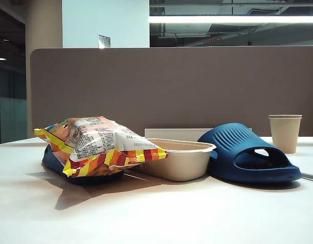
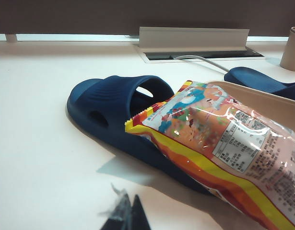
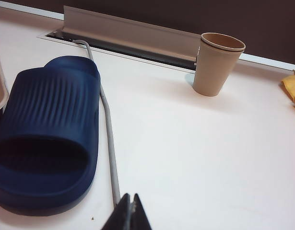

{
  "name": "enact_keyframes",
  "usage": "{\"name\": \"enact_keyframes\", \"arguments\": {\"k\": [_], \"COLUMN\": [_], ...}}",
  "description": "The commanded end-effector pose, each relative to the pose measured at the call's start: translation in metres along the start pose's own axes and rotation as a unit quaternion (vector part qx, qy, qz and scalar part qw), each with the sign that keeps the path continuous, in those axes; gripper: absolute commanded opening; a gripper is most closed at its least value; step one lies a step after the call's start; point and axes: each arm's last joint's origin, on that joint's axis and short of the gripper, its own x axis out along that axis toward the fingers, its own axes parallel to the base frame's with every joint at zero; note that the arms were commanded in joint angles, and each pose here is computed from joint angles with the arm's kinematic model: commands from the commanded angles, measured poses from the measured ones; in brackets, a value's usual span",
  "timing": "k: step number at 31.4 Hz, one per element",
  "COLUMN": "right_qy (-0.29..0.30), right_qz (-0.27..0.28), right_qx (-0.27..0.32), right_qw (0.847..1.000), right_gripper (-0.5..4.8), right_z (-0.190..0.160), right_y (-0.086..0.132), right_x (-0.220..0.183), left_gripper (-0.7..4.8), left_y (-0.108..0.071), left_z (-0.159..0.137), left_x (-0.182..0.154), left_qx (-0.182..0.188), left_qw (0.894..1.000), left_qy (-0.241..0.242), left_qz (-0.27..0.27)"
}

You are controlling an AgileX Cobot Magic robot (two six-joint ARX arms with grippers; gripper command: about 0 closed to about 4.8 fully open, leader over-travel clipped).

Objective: Pick up a bag of chips and put them in the box.

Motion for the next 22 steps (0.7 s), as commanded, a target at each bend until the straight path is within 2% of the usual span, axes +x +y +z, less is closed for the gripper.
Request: {"name": "enact_keyframes", "arguments": {"k": [1,11,13,18,20,22], "right_qy": [-0.010,-0.010,-0.010,-0.016,-0.027,-0.033], "right_qz": [-0.002,-0.002,-0.002,0.028,0.064,0.100], "right_qx": [0.001,0.002,0.002,0.003,0.028,0.052], "right_qw": [1.000,1.000,1.000,0.999,0.997,0.993], "right_gripper": [-0.01,-0.01,-0.01,-0.01,-0.01,-0.01], "right_z": [0.0027,0.0027,0.0027,0.0035,0.0054,0.0069], "right_y": [-0.0003,-0.0003,-0.0003,0.0013,0.0033,0.0052], "right_x": [-0.0003,-0.0003,-0.0003,-0.0004,-0.0006,-0.0010], "left_gripper": [-0.06,-0.06,-0.06,-0.06,-0.06,-0.06], "left_y": [-0.0002,-0.0002,-0.0002,-0.0003,-0.0006,-0.0016], "left_z": [0.0015,0.0015,0.0016,0.0032,0.0054,0.0077], "left_x": [-0.0002,-0.0002,-0.0002,-0.0002,-0.0003,-0.0005], "left_qx": [0.001,-0.001,-0.027,-0.150,-0.173,-0.175], "left_qw": [1.000,1.000,1.000,0.989,0.985,0.984], "left_qy": [-0.004,-0.004,-0.005,-0.012,-0.022,-0.030], "left_qz": [-0.002,-0.002,-0.002,-0.004,-0.010,-0.027]}}
